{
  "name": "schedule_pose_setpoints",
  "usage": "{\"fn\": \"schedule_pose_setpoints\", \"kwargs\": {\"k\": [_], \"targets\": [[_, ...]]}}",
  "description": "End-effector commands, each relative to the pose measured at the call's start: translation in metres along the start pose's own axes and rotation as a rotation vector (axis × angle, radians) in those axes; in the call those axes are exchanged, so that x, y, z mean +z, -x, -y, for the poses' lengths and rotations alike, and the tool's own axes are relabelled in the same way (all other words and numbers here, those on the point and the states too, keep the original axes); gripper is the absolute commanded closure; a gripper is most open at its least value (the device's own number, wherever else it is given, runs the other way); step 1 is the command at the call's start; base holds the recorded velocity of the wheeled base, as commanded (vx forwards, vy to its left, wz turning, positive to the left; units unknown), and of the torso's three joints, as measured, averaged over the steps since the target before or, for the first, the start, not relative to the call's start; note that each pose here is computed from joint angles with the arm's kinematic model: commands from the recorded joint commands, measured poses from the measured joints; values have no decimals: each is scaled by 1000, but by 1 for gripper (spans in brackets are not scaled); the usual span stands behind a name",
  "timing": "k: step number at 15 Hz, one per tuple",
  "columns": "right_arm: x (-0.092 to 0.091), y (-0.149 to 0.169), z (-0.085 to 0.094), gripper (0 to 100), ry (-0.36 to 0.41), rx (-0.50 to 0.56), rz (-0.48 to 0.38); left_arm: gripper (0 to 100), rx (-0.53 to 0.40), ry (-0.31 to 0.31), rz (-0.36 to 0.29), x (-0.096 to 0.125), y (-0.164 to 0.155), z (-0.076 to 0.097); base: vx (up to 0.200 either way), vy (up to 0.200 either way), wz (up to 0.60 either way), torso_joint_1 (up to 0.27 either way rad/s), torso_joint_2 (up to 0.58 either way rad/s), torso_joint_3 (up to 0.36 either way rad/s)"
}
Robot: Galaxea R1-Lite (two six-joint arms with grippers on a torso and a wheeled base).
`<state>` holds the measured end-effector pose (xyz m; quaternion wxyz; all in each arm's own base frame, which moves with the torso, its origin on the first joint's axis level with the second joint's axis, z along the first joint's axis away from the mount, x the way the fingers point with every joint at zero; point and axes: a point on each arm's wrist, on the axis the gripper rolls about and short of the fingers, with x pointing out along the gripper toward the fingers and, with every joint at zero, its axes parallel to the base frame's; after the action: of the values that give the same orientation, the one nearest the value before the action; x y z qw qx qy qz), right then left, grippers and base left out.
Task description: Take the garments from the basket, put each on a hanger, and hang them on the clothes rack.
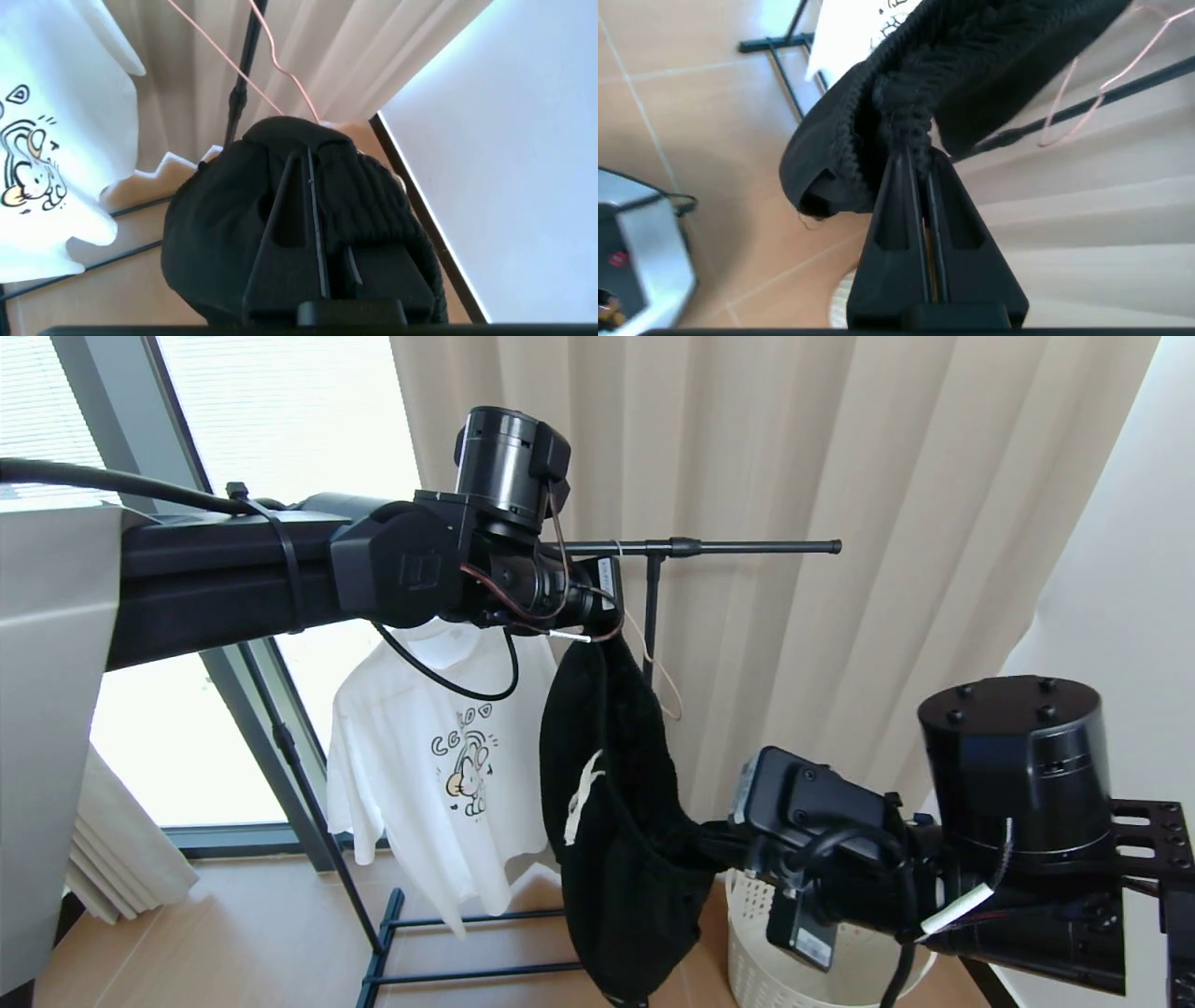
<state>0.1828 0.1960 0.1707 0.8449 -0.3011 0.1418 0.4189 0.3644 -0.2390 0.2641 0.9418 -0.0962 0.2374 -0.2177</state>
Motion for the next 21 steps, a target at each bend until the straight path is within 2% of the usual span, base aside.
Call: {"fn": "schedule_pose_setpoints", "kwargs": {"k": [1, 3, 4, 5, 6, 9, 10, 12, 13, 14, 17, 18, 19, 21], "targets": [[15, -22, -21, 100, -43, 35, -5, 100, -9, -2, -1, -1, 0, 3, 0, 0, 0, 0, 0, 0], [30, -33, -33, 100, -157, 12, 3, 100, -13, -5, 2, 0, 1, 5, 0, 0, 0, 0, 0, 0], [33, -35, -33, 100, -180, 6, 7, 100, -15, -5, 2, 0, 1, 5, 0, 0, 0, 0, 0, 0], [43, -40, -31, 100, -268, -12, 31, 100, -15, -7, 3, 0, 2, 5, 0, 0, 0, 0, 0, 0], [47, -41, -30, 100, -305, -20, 40, 100, -14, -6, 4, 0, 2, 5, 0, 0, 0, 0, 0, 0], [41, -46, -32, 100, -297, -31, 8, 100, -11, -7, -5, -1, 2, 4, 0, 0, 0, 0, 0, 0], [39, -47, -30, 100, -271, -79, -11, 100, -8, -5, -4, 0, 4, 4, 0, 0, 0, 0, 0, 0], [18, -45, -4, 100, -167, -193, -88, 100, 4, -3, -4, 5, 14, 0, 0, 0, 0, 0, 0, 0], [16, -44, 1, 100, -151, -207, -96, 100, 11, -3, -7, 7, 16, -2, 0, 0, 0, 0, 0, 0], [5, -41, 25, 100, -119, -272, -133, 100, 38, -16, -39, 9, 27, -9, 0, 0, 0, 0, 0, 0], [0, -38, 67, 100, -164, -400, -134, 100, 105, -98, -172, 1, 52, -28, 0, 0, 0, 0, 0, 0], [-1, -37, 74, 100, -172, -428, -136, 100, 112, -108, -191, -3, 55, -31, 0, 0, 0, 0, 0, 0], [2, -36, 88, 100, -191, -481, -125, 100, 122, -124, -236, -14, 62, -35, 0, 0, 0, 0, 0, 0], [9, -46, 100, 100, -205, -511, -106, 100, 127, -221, -328, -37, 74, -40, 0, 0, 0, 0, 0, 0]]}}
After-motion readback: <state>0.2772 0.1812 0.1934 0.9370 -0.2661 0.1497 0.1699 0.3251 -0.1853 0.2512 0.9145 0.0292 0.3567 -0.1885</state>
